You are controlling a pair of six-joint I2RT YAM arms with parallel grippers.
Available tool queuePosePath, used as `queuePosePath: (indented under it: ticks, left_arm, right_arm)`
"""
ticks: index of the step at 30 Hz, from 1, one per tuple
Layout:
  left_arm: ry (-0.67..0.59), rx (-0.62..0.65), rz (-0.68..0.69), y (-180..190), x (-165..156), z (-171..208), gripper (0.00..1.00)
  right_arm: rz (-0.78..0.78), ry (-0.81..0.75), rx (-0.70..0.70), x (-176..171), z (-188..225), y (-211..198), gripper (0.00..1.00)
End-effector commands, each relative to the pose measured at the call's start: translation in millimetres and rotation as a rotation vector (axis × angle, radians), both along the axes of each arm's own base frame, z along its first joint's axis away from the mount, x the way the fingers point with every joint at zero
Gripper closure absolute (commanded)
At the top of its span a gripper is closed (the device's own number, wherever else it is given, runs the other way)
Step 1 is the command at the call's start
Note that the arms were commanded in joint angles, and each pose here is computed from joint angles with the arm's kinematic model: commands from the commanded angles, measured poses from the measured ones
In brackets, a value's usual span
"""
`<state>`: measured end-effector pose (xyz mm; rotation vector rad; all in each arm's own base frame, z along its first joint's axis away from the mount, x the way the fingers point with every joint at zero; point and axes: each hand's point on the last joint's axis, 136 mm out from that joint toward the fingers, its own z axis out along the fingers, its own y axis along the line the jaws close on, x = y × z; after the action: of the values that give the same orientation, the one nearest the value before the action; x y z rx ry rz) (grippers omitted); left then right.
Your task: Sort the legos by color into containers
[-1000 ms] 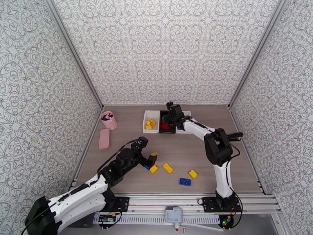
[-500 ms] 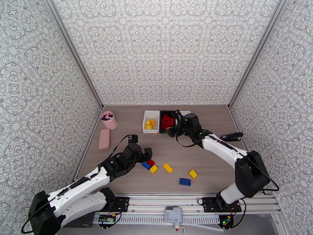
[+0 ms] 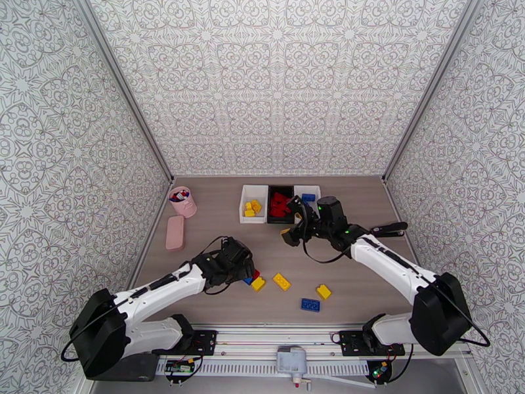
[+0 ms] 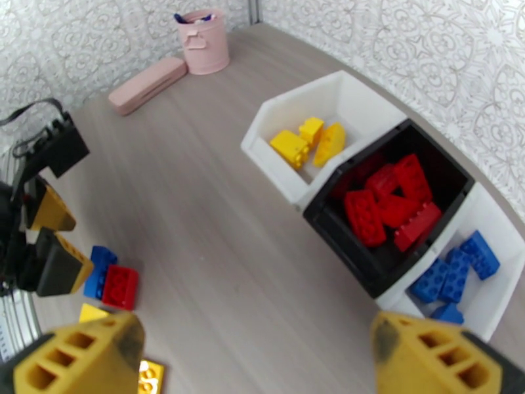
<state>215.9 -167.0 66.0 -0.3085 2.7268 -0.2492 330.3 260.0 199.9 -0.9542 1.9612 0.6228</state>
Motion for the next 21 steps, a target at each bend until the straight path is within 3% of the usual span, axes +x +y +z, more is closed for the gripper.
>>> queuePosePath:
  ticks: [1,15,21]
  left_arm:
    - [0.045,-0.015,0.003,-5,-3,-8,0.18]
    - [0.133,0.031,-0.008,0,-10,-37,0.26]
    - [0.136,0.051,0.001,5,-12,-36,0.34]
  right_arm:
    - [0.043,0.025,-0.005,-14,-5,2,0.05]
    - [0.041,0.038,-0.014,-16,-7,2,0.05]
    - [0.036,0.04,-0.019,-15,-9,1,0.04]
